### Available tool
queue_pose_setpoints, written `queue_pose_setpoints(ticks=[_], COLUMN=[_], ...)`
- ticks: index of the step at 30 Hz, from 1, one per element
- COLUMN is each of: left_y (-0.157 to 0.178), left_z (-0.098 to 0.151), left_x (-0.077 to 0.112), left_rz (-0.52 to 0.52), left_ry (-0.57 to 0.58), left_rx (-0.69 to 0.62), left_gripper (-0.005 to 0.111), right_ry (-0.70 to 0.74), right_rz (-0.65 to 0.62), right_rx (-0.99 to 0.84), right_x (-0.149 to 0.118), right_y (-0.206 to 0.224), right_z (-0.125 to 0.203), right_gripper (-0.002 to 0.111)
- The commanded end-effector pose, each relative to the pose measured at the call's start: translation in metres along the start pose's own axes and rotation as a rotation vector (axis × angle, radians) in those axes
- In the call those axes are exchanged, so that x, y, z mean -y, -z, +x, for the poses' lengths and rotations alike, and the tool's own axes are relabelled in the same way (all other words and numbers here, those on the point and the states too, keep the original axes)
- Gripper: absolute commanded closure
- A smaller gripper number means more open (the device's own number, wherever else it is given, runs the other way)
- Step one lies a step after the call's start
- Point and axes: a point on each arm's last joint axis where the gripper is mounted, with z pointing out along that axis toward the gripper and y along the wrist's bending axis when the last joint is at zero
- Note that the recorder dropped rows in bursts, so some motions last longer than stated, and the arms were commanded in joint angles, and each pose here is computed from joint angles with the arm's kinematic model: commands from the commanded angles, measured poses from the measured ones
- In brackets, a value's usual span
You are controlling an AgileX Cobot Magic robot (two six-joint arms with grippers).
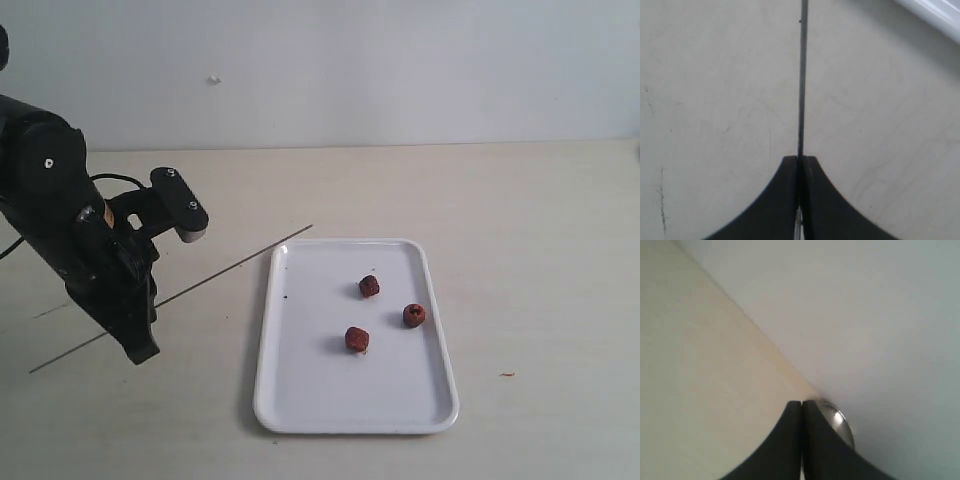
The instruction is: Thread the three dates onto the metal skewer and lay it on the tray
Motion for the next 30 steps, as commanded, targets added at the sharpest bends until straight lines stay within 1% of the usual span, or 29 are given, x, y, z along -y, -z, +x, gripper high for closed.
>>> queue_pose_setpoints(ticks=[1,3,5,7,8,10,12,13,14,15,16,17,19,23,24,27,30], left_y=[0.003,0.003,0.003,0.003,0.003,0.003,0.003,0.003,0.003,0.003,0.003,0.003,0.003,0.003,0.003,0.0,-0.006], left_z=[0.003,0.005,0.006,0.007,0.007,0.009,0.014,0.014,0.013,0.011,0.01,0.01,0.01,0.009,0.009,0.01,0.011], left_x=[0.003,0.005,0.006,0.006,0.006,0.007,0.005,0.004,0.002,0.001,0.001,0.002,0.002,0.002,0.002,0.003,0.004], left_rz=[0.027,0.044,0.054,0.055,0.054,0.066,0.045,0.035,0.012,0.003,0.0,0.008,0.015,0.011,0.015,0.027,0.042], left_ry=[0.015,0.018,0.018,0.018,0.024,0.02,-0.02,-0.032,-0.047,-0.044,-0.053,-0.079,-0.108,-0.13,-0.133,-0.133,-0.136], left_rx=[-0.015,-0.038,-0.054,-0.055,-0.056,-0.087,-0.133,-0.139,-0.126,-0.102,-0.097,-0.093,-0.094,-0.086,-0.084,-0.093,-0.114], left_gripper=[0.107,0.107,0.107,0.107,0.107,0.107,0.107,0.107,0.107,0.107,0.107,0.107,0.107,0.107,0.107,0.107,0.107], right_ry=[0.391,0.488,0.541,0.497,0.438,0.38,0.388,0.402,0.433,0.437,0.442,0.5,0.589,0.711,0.742,0.772,0.758], right_rz=[-0.186,-0.318,-0.501,-0.685,-0.83,-0.953,-1.013,-1.03,-1.067,-1.093,-1.106,-1.103,-1.072,-1.029,-1.017,-0.998,-1.002], right_rx=[-0.066,-0.102,-0.12,-0.105,-0.052,-0.003,0.003,0.002,0.009,0.024,0.029,0.046,0.05,0.071,0.072,0.04,0.007], right_x=[-0.027,-0.041,-0.055,-0.069,-0.077,-0.086,-0.095,-0.098,-0.105,-0.113,-0.118,-0.126,-0.139,-0.158,-0.167,-0.174,-0.178], right_y=[-0.034,-0.044,-0.055,-0.065,-0.075,-0.093,-0.114,-0.12,-0.13,-0.138,-0.142,-0.146,-0.149,-0.148,-0.148,-0.151,-0.155], right_z=[-0.032,-0.042,-0.054,-0.067,-0.083,-0.099,-0.105,-0.106,-0.106,-0.106,-0.105,-0.106,-0.111,-0.123,-0.127,-0.126,-0.122], right_gripper=[0.108,0.108,0.108,0.108,0.108,0.108,0.108,0.106,0.1,0.09,0.082,0.07,0.059,0.059,0.059,0.059,0.059])
